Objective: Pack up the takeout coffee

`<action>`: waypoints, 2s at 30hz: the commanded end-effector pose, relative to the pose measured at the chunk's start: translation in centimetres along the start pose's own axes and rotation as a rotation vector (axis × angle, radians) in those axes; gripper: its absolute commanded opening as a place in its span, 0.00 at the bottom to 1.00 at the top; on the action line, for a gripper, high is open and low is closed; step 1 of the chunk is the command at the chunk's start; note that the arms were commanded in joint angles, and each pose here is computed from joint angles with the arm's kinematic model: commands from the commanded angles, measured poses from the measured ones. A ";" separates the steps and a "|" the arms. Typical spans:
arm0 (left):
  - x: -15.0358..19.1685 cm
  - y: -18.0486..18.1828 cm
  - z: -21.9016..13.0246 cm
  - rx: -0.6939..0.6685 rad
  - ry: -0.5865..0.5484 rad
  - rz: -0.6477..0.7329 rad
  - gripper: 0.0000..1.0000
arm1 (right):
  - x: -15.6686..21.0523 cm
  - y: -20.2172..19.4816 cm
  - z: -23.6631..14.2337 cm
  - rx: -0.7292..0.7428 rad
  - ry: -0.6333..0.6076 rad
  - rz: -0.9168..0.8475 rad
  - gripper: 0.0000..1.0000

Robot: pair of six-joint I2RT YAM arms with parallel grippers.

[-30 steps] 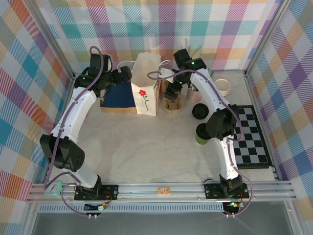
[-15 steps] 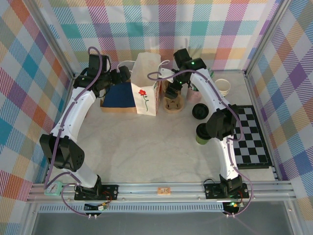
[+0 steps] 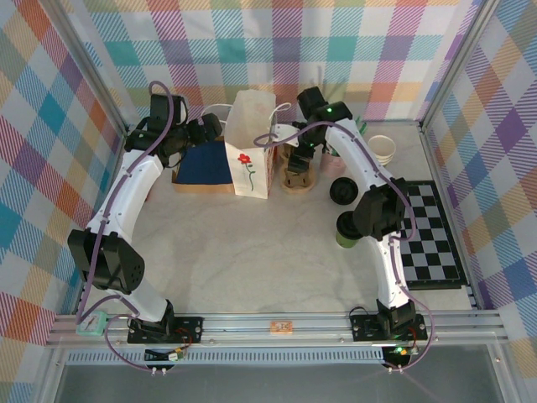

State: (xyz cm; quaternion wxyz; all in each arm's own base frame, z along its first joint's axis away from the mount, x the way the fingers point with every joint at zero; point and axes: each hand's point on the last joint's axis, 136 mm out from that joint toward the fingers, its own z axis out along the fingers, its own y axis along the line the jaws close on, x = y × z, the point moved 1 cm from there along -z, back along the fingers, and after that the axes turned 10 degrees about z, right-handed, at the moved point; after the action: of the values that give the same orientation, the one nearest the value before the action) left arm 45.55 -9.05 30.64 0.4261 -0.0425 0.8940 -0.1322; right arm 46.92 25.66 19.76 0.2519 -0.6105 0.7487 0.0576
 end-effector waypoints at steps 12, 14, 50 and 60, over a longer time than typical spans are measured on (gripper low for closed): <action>-0.2 0.6 0.6 0.005 -0.005 -0.021 1.00 | 1.7 0.4 3.1 -0.086 0.023 0.006 0.91; -0.1 0.7 0.8 0.001 -0.002 -0.022 1.00 | 1.9 0.3 3.4 -0.083 0.026 0.008 0.90; -0.1 1.1 1.2 -0.005 -0.004 -0.035 1.00 | 3.3 1.0 5.0 -0.132 0.054 0.045 0.46; -0.4 1.0 0.9 -0.003 -0.010 -0.035 1.00 | 3.2 1.1 4.7 -0.121 0.051 0.041 0.36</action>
State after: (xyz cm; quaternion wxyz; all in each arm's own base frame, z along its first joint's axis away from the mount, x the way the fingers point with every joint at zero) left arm 46.14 -8.81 29.81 0.4219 -0.0475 0.8956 -0.1330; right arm 47.90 24.88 14.32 0.2068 -0.6073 0.7630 0.0788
